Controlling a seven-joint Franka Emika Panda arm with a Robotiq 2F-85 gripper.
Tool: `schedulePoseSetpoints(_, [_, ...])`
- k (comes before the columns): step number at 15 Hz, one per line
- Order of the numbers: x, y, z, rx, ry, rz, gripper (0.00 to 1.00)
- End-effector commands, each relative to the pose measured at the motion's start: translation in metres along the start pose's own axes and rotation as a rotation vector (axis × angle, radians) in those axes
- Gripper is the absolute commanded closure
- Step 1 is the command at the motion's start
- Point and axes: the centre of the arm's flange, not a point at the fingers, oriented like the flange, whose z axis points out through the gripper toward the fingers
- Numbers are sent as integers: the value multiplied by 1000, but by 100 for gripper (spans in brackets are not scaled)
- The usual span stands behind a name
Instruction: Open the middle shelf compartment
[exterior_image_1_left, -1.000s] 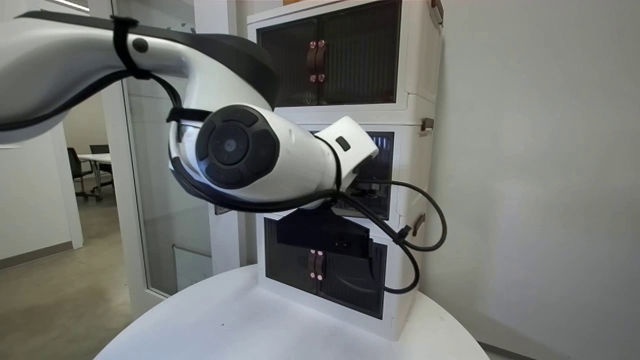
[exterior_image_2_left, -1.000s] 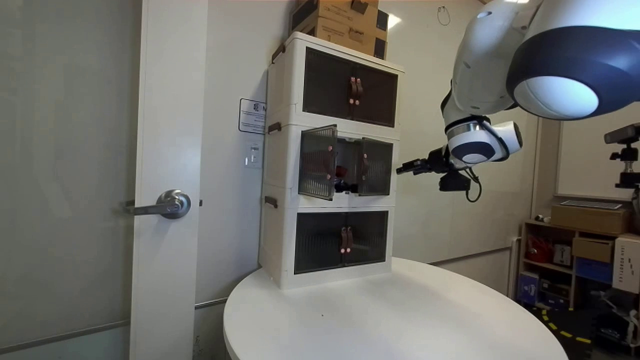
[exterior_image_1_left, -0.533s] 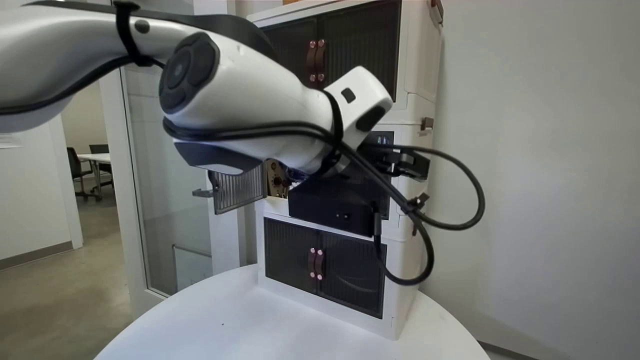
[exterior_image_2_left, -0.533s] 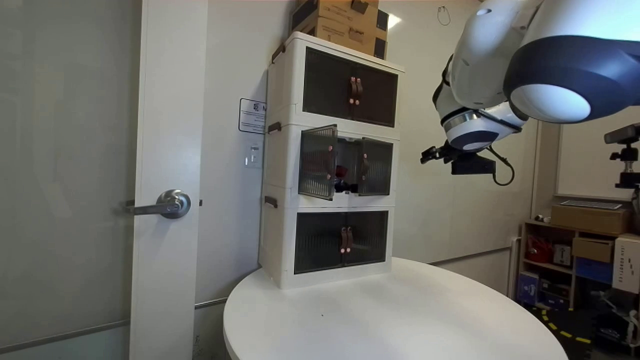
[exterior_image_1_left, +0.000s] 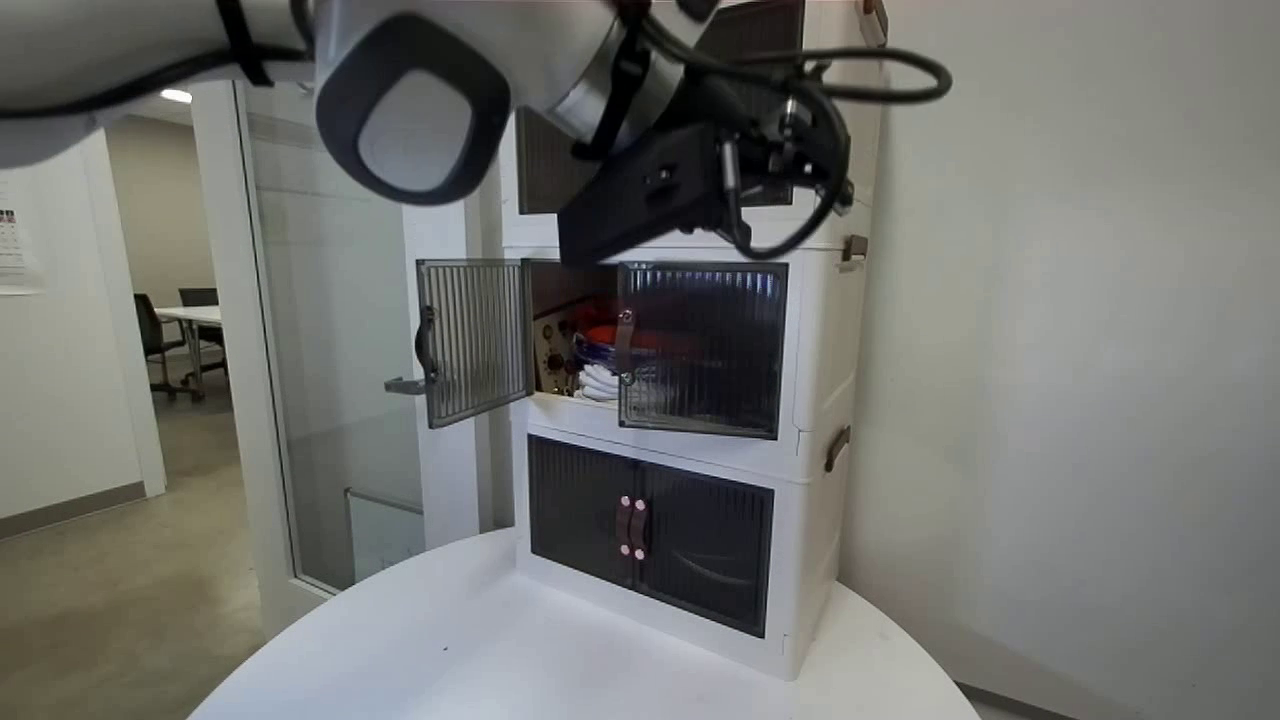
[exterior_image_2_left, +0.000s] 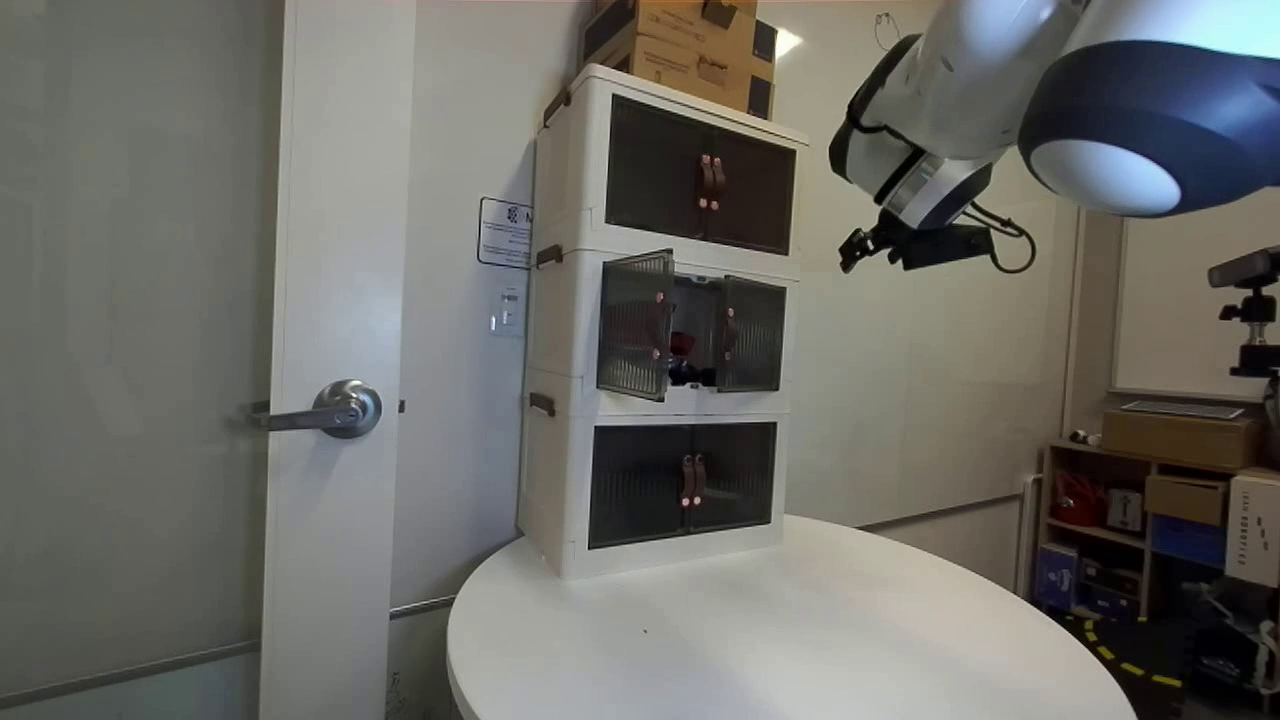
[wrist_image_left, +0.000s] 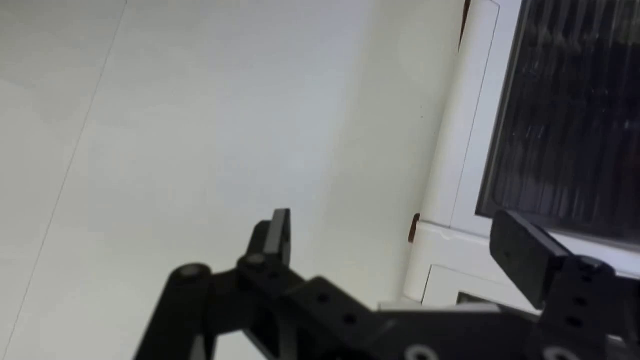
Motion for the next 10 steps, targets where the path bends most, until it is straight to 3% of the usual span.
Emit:
schedulePoseSetpoints(1, [79, 21, -24, 106, 13, 82, 0])
schedulePoseSetpoints(4, [124, 38, -44, 188, 23, 138, 0])
schedulePoseSetpoints(7, [153, 44, -56, 194, 59, 50, 0])
schedulePoseSetpoints(8, [127, 43, -61, 158, 47, 84, 0])
schedulePoseSetpoints(10, [140, 46, -66, 180, 60, 71, 0])
